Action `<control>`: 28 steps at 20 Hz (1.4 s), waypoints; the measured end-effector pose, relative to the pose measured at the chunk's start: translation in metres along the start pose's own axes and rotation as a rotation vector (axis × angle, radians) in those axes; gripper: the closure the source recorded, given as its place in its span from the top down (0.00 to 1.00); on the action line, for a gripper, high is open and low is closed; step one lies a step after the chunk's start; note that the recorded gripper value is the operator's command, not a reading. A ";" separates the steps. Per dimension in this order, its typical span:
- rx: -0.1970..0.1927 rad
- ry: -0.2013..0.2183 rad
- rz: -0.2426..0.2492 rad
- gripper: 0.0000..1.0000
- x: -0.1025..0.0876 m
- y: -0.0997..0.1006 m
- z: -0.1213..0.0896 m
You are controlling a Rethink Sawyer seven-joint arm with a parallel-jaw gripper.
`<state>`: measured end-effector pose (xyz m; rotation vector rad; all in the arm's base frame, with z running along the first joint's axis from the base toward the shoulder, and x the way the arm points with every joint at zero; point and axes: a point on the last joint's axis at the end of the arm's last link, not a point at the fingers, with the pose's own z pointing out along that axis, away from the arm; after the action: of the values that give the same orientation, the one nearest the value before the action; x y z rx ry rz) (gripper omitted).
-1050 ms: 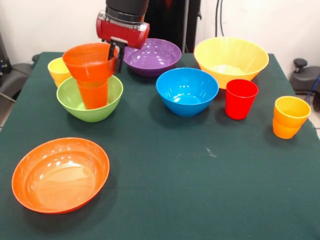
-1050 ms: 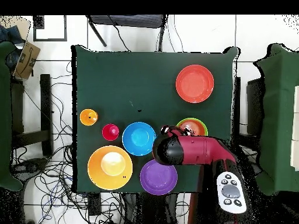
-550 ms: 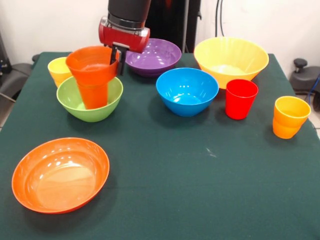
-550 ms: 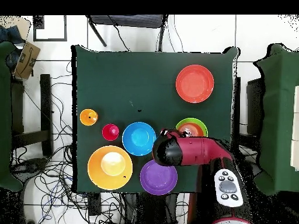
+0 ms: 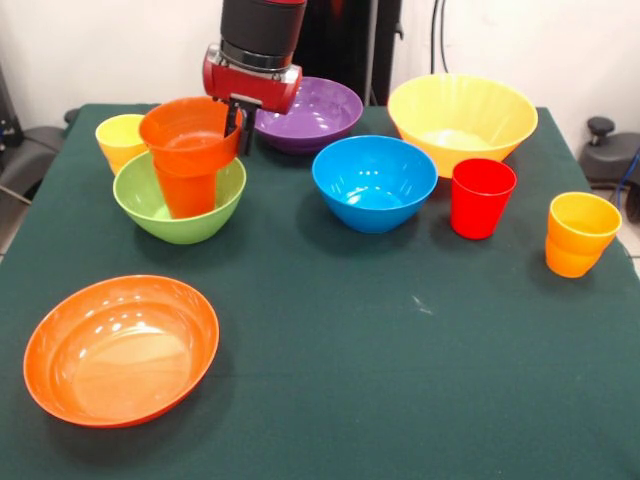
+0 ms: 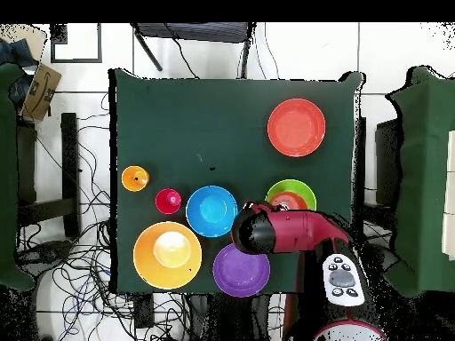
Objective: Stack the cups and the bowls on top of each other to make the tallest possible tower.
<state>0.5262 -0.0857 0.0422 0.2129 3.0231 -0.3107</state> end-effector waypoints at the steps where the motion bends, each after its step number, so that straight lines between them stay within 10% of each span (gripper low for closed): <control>1: 0.001 0.002 -0.001 0.00 0.001 0.000 0.001; 28: 0.032 -0.004 -0.007 0.00 0.000 -0.011 0.001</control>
<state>0.5250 -0.0962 0.0436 0.2039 3.0175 -0.3599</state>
